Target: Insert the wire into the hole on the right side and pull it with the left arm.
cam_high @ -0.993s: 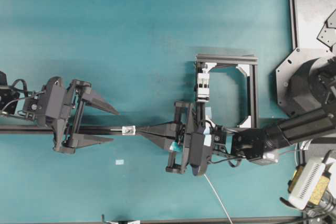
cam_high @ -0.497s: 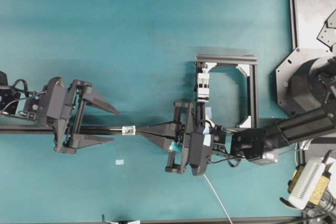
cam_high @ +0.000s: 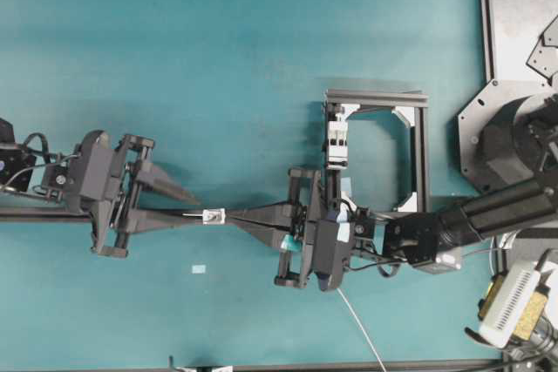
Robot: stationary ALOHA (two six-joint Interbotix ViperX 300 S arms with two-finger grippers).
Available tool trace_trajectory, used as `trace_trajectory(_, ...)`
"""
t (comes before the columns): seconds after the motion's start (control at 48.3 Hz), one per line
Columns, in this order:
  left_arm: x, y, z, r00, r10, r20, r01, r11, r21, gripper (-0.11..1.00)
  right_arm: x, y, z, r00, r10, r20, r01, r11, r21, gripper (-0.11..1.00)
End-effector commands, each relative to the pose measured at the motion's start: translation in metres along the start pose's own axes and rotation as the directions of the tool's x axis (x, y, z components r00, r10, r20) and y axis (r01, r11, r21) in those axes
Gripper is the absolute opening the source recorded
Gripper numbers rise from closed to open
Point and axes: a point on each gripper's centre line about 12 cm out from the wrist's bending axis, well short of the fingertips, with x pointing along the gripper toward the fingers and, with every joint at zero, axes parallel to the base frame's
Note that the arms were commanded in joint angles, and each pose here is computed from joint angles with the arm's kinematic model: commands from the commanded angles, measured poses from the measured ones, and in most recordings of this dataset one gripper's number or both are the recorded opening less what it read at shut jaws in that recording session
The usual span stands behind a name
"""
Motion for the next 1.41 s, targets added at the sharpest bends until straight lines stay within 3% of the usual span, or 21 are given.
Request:
trace_trajectory(0.0, 0.002, -0.0029, 0.0137, 0.999, -0.01, 0.042, 0.01, 1.0, 0.002, -0.06, 0.0027, -0.0001, 0.0081, 1.0, -0.005, 0.02, 0.005, 1.0, 0.016, 0.02)
trace_trajectory(0.124, 0.0028, -0.0027, 0.0137, 0.999, -0.008, 0.042, 0.008, 1.0, 0.002, -0.11, 0.0028, 0.0004, 0.0071, 1.0, -0.001, 0.011, 0.001, 1.0, 0.015, 0.02)
trace_trajectory(1.097, 0.0027, -0.0026, 0.0119, 1.0, -0.006, 0.013, 0.006, 1.0, 0.0, -0.11, 0.0019, -0.0012, 0.0055, 1.0, -0.002, 0.002, 0.002, 1.0, 0.021, 0.02)
trace_trajectory(1.221, 0.0027, -0.0032, 0.0119, 1.0, -0.008, 0.013, 0.008, 1.0, 0.0, -0.11, 0.0024, -0.0006, 0.0068, 1.0, -0.002, 0.005, 0.002, 1.0, 0.024, 0.23)
trace_trajectory(1.386, 0.0027, -0.0034, 0.0118, 1.0, -0.009, 0.013, 0.009, 1.0, -0.001, -0.11, 0.001, 0.0014, 0.011, 1.0, 0.006, 0.013, -0.006, 1.0, 0.029, 0.72)
